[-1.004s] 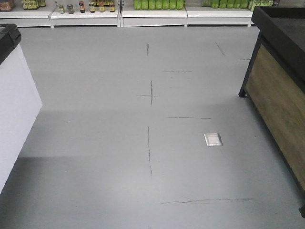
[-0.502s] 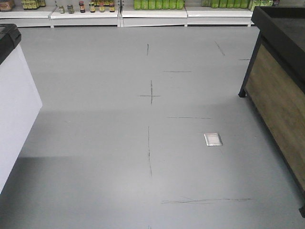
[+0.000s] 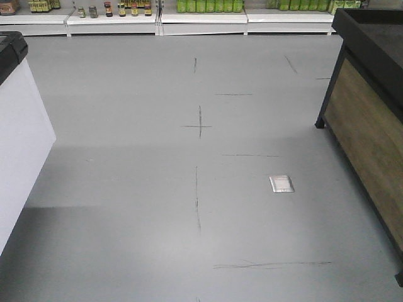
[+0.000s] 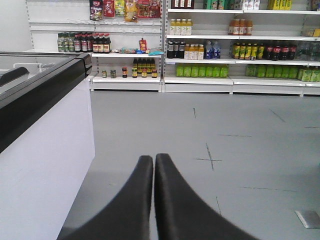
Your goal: Pick three apples into basket with both arms
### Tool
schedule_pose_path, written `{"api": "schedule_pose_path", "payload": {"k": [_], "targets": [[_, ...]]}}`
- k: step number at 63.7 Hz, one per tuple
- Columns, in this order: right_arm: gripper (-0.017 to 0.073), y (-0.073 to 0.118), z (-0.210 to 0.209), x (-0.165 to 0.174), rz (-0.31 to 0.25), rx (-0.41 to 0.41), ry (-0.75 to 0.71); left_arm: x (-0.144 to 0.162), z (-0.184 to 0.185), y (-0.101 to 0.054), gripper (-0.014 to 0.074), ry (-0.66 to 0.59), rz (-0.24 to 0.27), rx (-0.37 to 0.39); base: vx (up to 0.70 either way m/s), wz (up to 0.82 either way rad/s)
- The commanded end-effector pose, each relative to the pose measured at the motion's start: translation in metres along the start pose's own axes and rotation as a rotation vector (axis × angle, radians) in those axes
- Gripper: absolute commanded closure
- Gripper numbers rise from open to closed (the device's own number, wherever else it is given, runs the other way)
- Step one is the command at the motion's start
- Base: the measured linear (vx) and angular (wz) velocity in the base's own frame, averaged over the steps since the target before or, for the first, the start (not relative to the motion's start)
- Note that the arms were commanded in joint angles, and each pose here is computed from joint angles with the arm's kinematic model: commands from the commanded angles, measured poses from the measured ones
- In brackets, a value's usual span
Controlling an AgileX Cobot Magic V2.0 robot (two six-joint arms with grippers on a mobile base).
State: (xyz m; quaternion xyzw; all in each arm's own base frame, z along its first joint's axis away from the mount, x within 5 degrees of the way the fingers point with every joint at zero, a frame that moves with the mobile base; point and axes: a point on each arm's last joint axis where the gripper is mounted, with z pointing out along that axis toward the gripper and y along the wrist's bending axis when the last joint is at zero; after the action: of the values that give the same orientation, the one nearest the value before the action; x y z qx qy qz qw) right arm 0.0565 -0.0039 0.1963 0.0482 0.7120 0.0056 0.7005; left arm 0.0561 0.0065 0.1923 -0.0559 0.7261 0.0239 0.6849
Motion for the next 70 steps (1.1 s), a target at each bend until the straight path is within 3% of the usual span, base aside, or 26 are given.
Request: {"api": "schedule_pose_path", "payload": {"k": [1,70], "targets": [[0.0564,0.001,-0.0005,-0.0028,-0.016,-0.012,-0.072,-0.0151,-0.003,-0.0009,0.06,-0.104,-0.003,0.007,0.0,0.0],[0.0564,0.001,-0.0005,-0.0028,-0.016,-0.012,-0.072,-0.0151,-0.003,-0.0009,0.06,-0.104,-0.003,0.007,0.0,0.0]]}}
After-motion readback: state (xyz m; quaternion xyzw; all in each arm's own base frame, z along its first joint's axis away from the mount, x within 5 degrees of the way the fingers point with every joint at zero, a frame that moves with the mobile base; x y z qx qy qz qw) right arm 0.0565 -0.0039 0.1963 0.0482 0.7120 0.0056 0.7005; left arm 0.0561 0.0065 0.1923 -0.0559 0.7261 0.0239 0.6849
